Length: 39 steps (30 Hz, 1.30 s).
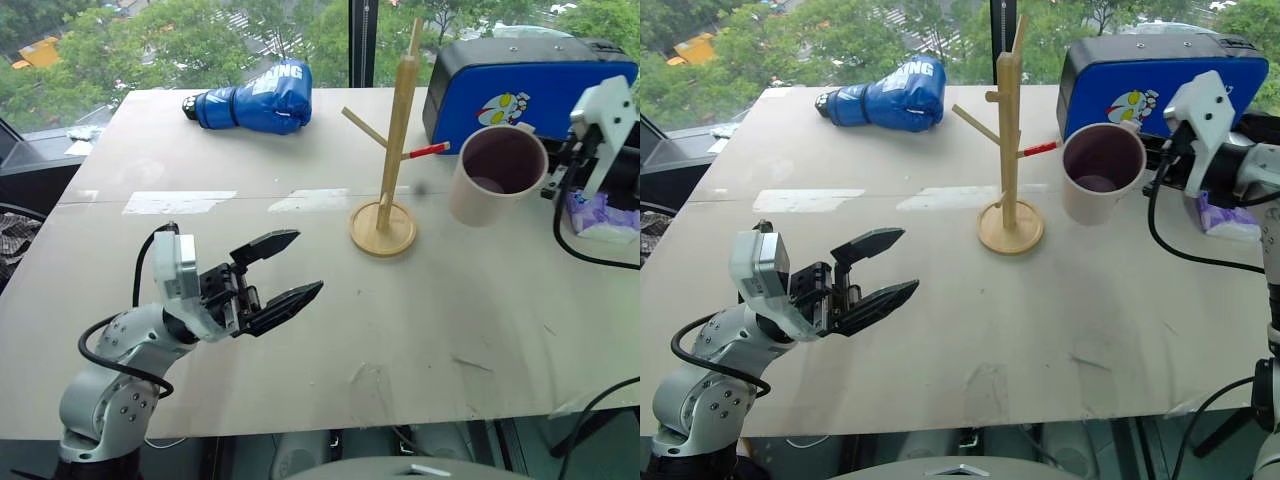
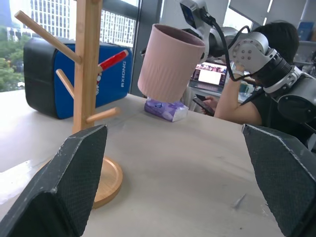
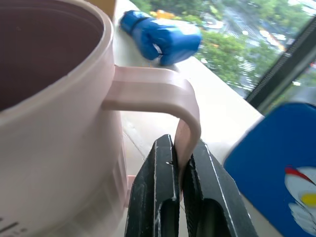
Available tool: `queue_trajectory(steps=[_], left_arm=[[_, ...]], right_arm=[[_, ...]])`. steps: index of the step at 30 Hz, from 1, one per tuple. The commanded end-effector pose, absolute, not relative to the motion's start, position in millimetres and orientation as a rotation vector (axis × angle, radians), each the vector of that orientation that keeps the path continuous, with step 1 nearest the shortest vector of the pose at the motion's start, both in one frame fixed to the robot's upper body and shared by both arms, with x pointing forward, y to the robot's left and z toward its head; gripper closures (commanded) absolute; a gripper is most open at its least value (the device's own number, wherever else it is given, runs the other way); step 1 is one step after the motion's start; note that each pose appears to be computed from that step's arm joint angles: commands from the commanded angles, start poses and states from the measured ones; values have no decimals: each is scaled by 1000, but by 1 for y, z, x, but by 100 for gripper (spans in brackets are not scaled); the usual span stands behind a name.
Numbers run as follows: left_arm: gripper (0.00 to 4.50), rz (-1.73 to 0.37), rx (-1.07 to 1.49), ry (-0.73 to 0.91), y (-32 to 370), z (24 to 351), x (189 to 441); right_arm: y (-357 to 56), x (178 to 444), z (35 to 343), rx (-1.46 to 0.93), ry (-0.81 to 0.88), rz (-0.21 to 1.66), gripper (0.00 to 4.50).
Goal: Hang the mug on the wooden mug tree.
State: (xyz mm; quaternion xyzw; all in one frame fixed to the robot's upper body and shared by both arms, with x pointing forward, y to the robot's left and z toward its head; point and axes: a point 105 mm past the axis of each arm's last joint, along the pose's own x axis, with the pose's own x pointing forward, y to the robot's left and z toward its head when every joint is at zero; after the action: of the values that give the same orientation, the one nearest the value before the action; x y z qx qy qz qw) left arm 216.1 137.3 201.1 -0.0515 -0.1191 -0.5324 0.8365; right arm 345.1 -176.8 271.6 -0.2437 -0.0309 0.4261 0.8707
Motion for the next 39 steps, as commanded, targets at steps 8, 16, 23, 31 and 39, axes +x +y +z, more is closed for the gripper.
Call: queue_trajectory(steps=[8, 16, 23, 31, 39], left_arm=[[0, -1095, -108, -334, 130, 223, 189], [0, -1026, -99, -337, 157, 211, 201], [0, -1046, -88, -344, 165, 207, 202], [0, -1058, -95, -296, 166, 194, 198], [0, -1031, -42, -150, 170, 167, 209]], right_arm=[[-145, 375, 293, -631, -89, 1035, 446], [-114, 394, 281, -678, -33, 1131, 446], [-119, 406, 271, -726, -38, 1103, 272], [-180, 374, 283, -656, -87, 944, 180], [-233, 321, 252, -514, -77, 709, 180]])
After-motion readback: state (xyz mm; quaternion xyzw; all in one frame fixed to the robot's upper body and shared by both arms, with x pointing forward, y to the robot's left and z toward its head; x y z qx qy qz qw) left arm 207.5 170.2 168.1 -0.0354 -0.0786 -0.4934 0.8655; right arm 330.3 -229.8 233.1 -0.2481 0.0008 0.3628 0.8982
